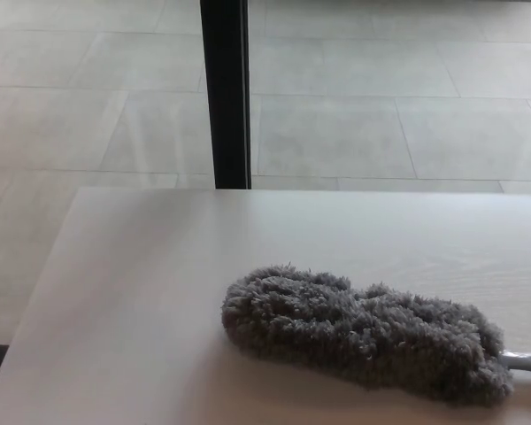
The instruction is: The robot uses its right hand to pick up the duster kept in the middle of the desk and use it to wipe the desk by swiping its surface twice
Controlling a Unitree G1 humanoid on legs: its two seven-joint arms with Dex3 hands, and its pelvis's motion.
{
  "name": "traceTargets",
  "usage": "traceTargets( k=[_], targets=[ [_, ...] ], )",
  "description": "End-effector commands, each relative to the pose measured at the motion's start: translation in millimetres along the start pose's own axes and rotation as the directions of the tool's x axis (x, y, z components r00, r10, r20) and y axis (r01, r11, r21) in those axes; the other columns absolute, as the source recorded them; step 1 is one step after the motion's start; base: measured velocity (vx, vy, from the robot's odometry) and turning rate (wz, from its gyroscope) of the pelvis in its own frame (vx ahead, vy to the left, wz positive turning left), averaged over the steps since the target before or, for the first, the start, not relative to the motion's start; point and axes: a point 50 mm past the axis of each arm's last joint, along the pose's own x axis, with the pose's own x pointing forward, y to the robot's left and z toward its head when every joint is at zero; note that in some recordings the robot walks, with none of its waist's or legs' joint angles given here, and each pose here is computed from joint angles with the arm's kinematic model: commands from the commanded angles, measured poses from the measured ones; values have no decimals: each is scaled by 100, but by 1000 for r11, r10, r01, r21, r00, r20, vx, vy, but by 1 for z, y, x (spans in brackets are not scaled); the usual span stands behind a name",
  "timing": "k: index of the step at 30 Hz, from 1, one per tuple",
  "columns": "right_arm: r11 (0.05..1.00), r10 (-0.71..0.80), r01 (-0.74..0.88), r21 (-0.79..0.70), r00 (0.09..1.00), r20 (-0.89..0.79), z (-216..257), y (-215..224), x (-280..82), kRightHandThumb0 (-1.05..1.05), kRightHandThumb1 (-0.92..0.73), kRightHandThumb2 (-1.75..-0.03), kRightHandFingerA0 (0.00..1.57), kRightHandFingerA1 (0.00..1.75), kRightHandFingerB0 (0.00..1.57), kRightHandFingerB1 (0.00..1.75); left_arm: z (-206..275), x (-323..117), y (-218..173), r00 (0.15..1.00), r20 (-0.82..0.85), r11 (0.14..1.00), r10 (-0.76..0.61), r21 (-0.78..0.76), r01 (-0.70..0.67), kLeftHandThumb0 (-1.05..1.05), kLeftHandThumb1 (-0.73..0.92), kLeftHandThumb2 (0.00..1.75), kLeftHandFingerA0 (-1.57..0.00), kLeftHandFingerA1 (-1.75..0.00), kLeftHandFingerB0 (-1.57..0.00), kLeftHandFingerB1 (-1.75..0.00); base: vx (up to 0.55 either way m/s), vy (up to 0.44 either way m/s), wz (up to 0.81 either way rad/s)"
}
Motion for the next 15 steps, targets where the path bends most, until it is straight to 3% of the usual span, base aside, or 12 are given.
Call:
traceTargets(
  k=[1,2,3,5,6,7,8,9,10,12,13,15],
  targets=[
    [916,-165,53,398,953,254,41,-43,2,-83,-61,-97,20,70,4,47,16,-4,14,990,119,976,-70,-195,93,-96,92,76,-34,-56,-19,-38,0,0,0],
    [900,-225,50,433,904,364,74,-52,2,-88,-64,-103,11,68,4,37,17,-5,16,990,125,976,-68,-198,92,-95,92,76,-34,-57,-19,-39,0,0,0],
    [919,-213,22,394,869,447,93,-58,0,-84,-70,-111,1,54,4,19,17,-3,13,991,121,972,-60,-219,85,-94,92,73,-33,-56,-23,-39,0,0,0],
    [915,-232,21,402,845,482,111,-60,-2,-88,-73,-113,4,57,3,23,19,-2,12,991,122,969,-58,-230,85,-92,92,73,-33,-56,-24,-39,0,0,0],
    [914,-218,-61,401,759,613,155,-58,-13,-90,-76,-115,8,47,0,24,19,-2,11,990,124,970,-74,-223,101,-89,75,115,-29,-60,-15,-48,0,0,0],
    [913,-216,-73,402,748,628,161,-56,-14,-90,-76,-115,8,47,0,24,19,-1,10,989,127,969,-77,-224,104,-89,75,115,-29,-60,-15,-48,0,0,0],
    [933,-198,-82,350,696,690,187,-54,-22,-90,-92,-70,0,60,0,35,19,-1,9,988,132,967,-87,-226,115,-100,78,92,-29,-58,-18,-43,0,0,0],
    [927,-174,-160,339,617,768,213,-49,-32,-90,-92,-69,1,61,0,39,19,-1,8,987,134,970,-87,-214,115,-95,92,73,-32,-57,-21,-39,0,0,0],
    [935,-127,-231,269,489,863,256,-33,-54,-82,-72,-111,5,53,0,42,20,-1,8,987,137,965,-83,-237,114,-95,92,71,-33,-56,-22,-39,0,0,0],
    [938,-99,-262,225,420,902,275,-23,-64,-82,-70,-106,9,54,2,42,21,-1,9,987,141,965,-79,-239,111,-93,92,72,-33,-56,-23,-39,0,0,0],
    [941,-36,-313,128,282,959,310,-2,-84,-88,-73,-109,9,56,0,43,23,-1,9,987,145,963,-73,-247,107,-93,92,72,-33,-57,-24,-39,0,0,0],
    [949,42,-314,21,191,981,330,14,-96,-90,-74,-112,9,44,0,32,22,0,8,988,142,963,-67,-251,102,-93,92,72,-34,-57,-25,-39,0,0,0]
  ],
)
